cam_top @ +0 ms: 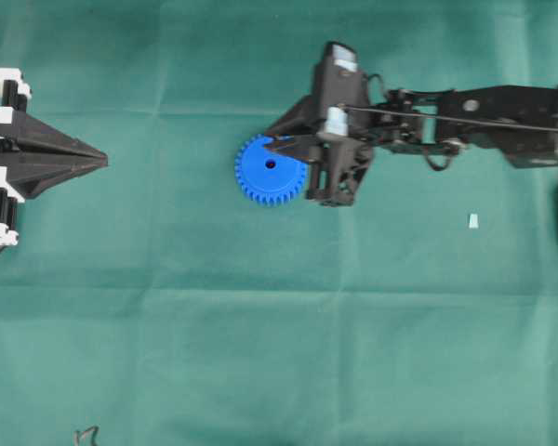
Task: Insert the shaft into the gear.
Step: 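Carry the shaft left over the blue gear's center hole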
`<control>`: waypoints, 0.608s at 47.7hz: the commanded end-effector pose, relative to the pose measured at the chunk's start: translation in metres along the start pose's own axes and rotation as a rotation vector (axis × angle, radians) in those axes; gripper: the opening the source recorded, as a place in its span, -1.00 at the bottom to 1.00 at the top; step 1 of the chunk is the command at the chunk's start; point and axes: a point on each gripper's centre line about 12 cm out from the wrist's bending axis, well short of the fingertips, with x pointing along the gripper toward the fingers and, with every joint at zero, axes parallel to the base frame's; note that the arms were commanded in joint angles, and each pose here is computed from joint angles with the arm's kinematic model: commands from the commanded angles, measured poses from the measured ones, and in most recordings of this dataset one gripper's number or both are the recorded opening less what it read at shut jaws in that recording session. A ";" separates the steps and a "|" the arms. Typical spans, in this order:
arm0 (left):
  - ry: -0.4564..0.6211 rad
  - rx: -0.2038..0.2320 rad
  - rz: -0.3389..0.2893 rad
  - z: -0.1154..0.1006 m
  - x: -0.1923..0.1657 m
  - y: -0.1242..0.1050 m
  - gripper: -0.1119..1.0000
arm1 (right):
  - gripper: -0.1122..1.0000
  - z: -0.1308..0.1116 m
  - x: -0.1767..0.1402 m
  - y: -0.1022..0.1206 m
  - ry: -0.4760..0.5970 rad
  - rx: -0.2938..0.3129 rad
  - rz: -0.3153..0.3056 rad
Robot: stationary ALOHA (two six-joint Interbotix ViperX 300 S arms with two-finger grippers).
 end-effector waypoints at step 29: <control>-0.028 0.003 0.001 0.011 0.002 0.000 -0.76 | -0.49 0.012 0.005 0.002 -0.032 0.000 0.005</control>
